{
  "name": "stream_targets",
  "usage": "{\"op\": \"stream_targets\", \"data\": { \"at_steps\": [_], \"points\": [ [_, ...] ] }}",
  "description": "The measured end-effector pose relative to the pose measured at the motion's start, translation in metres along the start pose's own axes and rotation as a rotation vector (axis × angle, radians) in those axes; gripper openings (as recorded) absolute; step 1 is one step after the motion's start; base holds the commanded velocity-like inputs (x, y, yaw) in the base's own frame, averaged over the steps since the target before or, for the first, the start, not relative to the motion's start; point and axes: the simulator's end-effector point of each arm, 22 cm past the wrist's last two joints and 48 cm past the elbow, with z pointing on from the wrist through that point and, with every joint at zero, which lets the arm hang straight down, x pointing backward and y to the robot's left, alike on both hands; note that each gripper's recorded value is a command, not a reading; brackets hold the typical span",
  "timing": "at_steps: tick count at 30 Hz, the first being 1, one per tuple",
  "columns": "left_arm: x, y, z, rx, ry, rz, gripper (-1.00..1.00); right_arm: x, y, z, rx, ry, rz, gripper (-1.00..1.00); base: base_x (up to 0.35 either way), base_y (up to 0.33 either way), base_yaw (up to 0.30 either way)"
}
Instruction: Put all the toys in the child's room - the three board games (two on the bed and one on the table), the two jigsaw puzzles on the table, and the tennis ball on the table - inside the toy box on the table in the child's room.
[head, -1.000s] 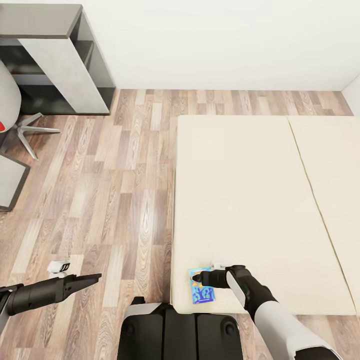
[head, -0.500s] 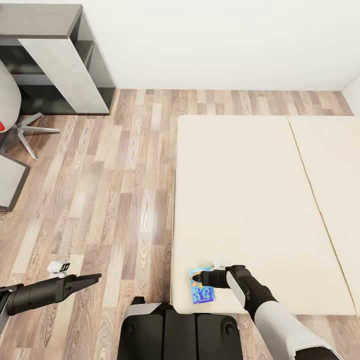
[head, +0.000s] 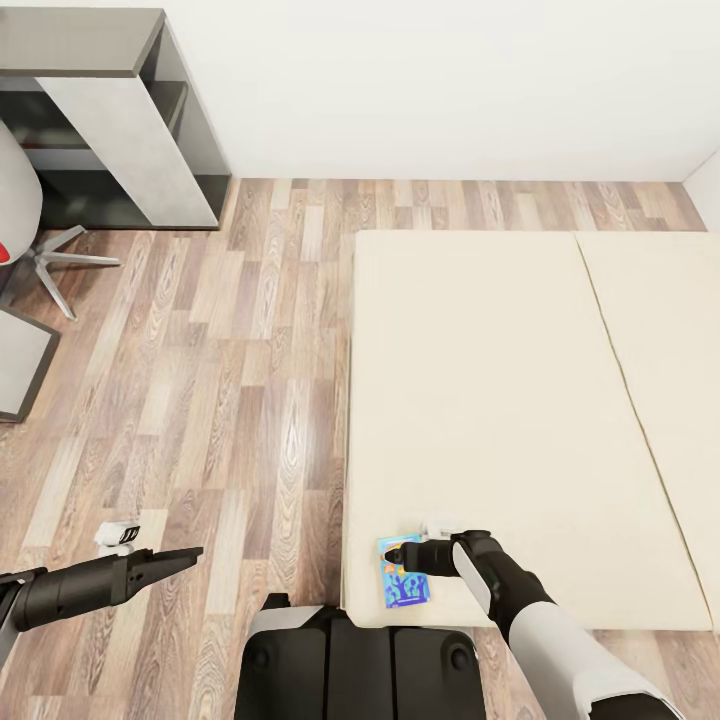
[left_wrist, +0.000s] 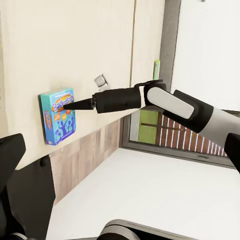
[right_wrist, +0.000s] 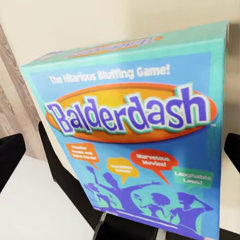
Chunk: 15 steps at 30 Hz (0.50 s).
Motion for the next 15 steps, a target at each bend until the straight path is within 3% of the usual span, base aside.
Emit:
{"op": "stream_targets", "data": {
  "at_steps": [15],
  "points": [
    [-0.0002,0.0001,-0.0003,-0.001,-0.001,0.000,1.00,0.0000,0.0000,0.0000,0.000,0.000,0.000,1.00,0.000,0.103,0.000]
  ]
}}
